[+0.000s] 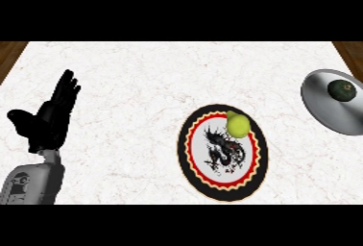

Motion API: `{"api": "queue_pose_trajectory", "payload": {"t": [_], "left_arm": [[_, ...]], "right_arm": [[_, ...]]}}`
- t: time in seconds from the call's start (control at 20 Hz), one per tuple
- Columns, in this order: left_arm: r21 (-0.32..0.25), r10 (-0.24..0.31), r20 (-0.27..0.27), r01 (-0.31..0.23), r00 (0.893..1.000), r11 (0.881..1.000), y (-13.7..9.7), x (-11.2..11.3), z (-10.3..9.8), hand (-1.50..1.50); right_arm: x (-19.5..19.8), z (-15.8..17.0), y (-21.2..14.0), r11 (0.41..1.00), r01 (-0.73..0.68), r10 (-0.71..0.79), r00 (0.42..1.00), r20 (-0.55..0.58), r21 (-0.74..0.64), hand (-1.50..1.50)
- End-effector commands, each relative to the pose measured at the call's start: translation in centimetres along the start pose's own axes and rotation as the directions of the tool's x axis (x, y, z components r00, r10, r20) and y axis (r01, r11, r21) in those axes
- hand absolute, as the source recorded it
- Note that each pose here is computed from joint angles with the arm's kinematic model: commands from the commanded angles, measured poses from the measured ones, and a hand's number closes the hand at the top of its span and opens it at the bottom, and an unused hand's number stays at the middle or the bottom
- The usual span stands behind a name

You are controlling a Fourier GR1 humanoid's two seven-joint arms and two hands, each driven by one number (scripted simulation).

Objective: Pick the squash from the plate and place it in the pan

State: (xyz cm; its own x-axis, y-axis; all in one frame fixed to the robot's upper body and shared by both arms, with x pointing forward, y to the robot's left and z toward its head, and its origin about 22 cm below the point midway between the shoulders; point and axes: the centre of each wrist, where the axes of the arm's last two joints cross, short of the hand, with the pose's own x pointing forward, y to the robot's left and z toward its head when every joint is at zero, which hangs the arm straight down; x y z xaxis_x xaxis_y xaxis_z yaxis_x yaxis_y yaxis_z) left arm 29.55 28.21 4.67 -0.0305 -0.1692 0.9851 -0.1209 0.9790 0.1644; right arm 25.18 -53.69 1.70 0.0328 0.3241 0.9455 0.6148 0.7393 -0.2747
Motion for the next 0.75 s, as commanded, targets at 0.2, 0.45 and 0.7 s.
{"api": "queue_pose_trajectory", "payload": {"t": [0.2,0.45,0.7], "left_arm": [[0.021,-0.007,-0.004,0.007,1.0,1.0,0.3,-0.3,1.2,0.0],[0.022,0.006,-0.01,-0.006,1.0,1.0,-0.1,0.0,1.0,0.0],[0.01,-0.001,-0.001,0.001,1.0,1.0,1.1,1.1,0.7,0.0]], "right_arm": [[-0.6,3.0,-5.3,0.998,0.025,-0.028,0.998,0.051,0.057,-1.5],[-0.6,5.9,-6.8,0.995,0.038,-0.042,0.999,0.035,0.092,-1.5],[0.9,9.7,-7.2,0.997,-0.04,0.039,0.999,0.02,0.064,-1.5]]}}
